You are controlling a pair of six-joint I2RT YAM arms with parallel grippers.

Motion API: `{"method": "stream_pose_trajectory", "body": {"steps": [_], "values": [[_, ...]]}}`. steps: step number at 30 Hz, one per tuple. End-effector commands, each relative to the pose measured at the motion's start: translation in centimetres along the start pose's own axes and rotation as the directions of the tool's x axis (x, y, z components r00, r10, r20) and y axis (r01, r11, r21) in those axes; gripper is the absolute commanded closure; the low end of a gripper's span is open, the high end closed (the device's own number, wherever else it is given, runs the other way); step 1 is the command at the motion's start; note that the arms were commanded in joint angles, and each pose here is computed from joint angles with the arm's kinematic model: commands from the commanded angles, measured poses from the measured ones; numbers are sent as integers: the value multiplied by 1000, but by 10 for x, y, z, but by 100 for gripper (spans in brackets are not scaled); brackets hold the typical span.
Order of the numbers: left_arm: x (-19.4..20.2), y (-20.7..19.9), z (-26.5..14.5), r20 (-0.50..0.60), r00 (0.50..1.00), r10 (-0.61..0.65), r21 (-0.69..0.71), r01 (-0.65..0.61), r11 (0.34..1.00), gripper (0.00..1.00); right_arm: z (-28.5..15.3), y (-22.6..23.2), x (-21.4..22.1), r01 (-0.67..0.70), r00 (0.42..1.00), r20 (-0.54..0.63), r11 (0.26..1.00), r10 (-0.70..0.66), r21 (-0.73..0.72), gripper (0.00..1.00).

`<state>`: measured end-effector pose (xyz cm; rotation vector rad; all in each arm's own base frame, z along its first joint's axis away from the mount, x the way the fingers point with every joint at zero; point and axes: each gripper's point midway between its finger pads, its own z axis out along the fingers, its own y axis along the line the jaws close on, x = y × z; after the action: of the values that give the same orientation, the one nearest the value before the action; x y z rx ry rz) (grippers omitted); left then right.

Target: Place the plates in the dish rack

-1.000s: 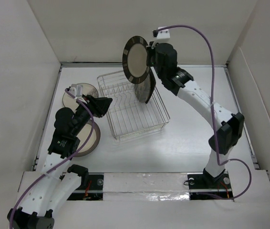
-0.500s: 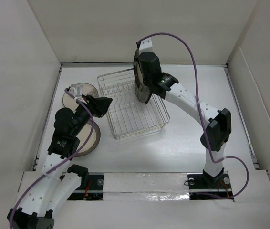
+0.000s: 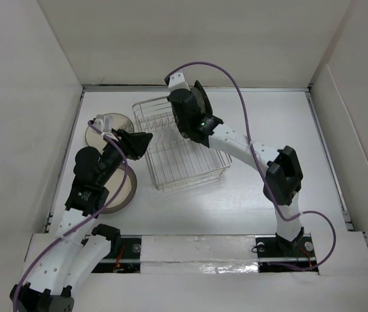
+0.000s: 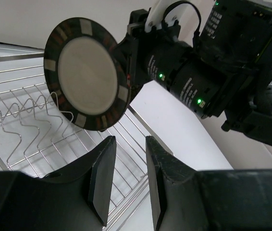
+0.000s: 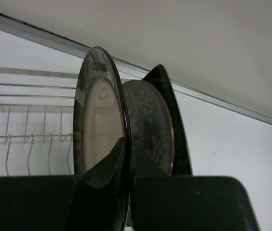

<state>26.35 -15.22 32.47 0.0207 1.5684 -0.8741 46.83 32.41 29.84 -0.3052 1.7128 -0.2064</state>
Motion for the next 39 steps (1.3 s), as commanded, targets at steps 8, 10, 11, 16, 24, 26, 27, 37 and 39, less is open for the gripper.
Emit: {"method": "stream_pose_trajectory", "body": {"steps": [8, 10, 11, 16, 24, 26, 27, 37, 39], "values": [[-10, -7, 3, 31, 999, 16, 23, -17, 1000, 72, -31, -55, -108, -218, 952, 243, 968, 185, 120, 100], [-7, -7, 3, 23, 1000, 12, 31, -13, 999, 72, -34, -67, -114, -237, 945, 260, 962, 197, 132, 100], [-8, -8, 3, 26, 1000, 13, 32, -14, 999, 72, -33, -65, -109, -229, 949, 253, 965, 191, 130, 100], [-10, -9, 1, 31, 999, 16, 32, -17, 999, 72, -23, -54, -82, -222, 959, 203, 968, 196, 117, 100], [-8, -7, 3, 27, 1000, 7, 30, -8, 1000, 72, -15, -3, -48, -231, 963, 145, 973, 227, 12, 100], [-9, -5, 3, 30, 1000, 8, 14, -9, 1000, 72, -16, 7, -38, -227, 966, 127, 974, 226, -3, 100], [-11, 0, 3, 42, 999, 9, -15, -8, 1000, 72, -15, 8, -35, -236, 964, 123, 972, 235, -3, 100], [-3, 46, 17, 33, 998, -60, -246, 66, 967, 59, -21, 0, -14, -280, 955, 111, 960, 275, 27, 81], [2, 51, 19, 8, 999, -51, -264, 52, 963, 58, -20, 2, -17, -324, 941, 105, 946, 323, -5, 70]]}}
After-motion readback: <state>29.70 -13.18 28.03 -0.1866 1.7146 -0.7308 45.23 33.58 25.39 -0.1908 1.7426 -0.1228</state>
